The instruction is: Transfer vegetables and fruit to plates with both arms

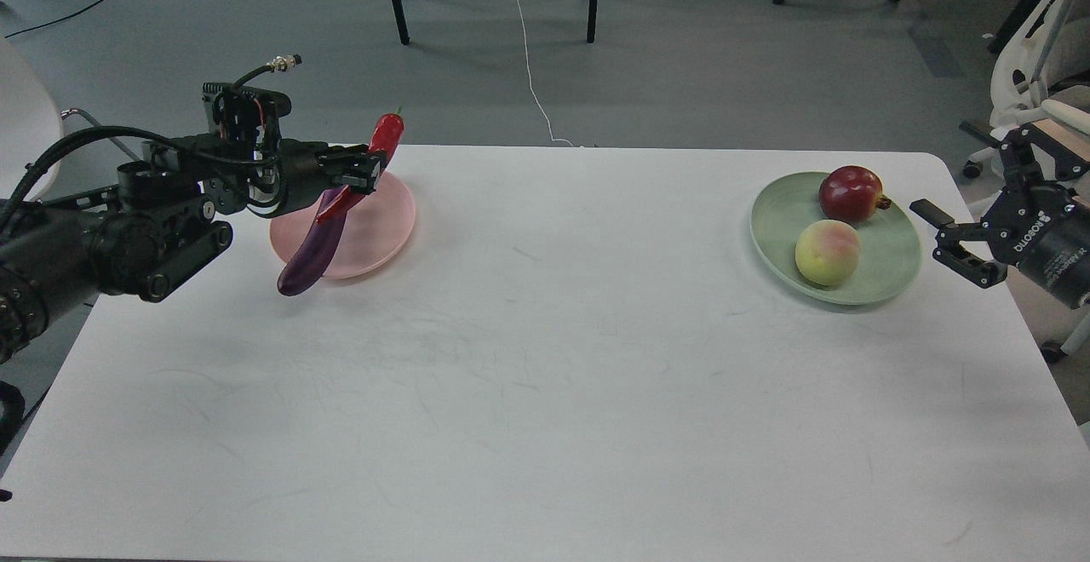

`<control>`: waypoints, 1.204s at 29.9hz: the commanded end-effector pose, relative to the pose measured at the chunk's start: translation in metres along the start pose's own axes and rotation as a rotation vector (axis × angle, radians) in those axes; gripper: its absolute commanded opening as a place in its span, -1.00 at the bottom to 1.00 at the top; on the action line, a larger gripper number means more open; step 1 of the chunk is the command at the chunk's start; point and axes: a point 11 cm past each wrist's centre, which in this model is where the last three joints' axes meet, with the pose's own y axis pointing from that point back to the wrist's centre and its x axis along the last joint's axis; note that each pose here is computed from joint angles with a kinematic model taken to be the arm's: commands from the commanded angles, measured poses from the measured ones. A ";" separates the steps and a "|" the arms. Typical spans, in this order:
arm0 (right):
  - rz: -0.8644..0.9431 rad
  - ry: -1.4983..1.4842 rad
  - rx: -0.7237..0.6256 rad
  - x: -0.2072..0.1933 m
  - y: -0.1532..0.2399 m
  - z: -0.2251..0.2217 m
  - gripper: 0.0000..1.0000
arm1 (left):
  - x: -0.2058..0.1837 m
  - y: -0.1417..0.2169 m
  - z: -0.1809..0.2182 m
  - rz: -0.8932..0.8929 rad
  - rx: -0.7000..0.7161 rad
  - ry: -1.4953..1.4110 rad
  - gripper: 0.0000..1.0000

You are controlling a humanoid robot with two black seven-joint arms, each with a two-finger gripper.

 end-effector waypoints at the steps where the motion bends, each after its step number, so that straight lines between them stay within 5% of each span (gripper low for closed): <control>1: 0.000 0.000 0.000 0.000 0.000 0.000 0.99 | -0.008 -0.003 0.000 -0.029 0.010 0.015 -0.74; 16: 0.001 -0.001 -0.003 0.000 0.001 0.001 0.99 | -0.026 -0.009 -0.004 -0.065 0.048 0.039 -0.38; 24: 0.005 0.001 -0.002 0.001 0.002 0.000 0.99 | -0.027 -0.009 -0.006 -0.066 0.051 0.040 0.23; 36: 0.009 0.006 -0.001 0.003 0.003 -0.002 0.99 | -0.009 -0.009 0.001 -0.009 0.011 0.060 0.83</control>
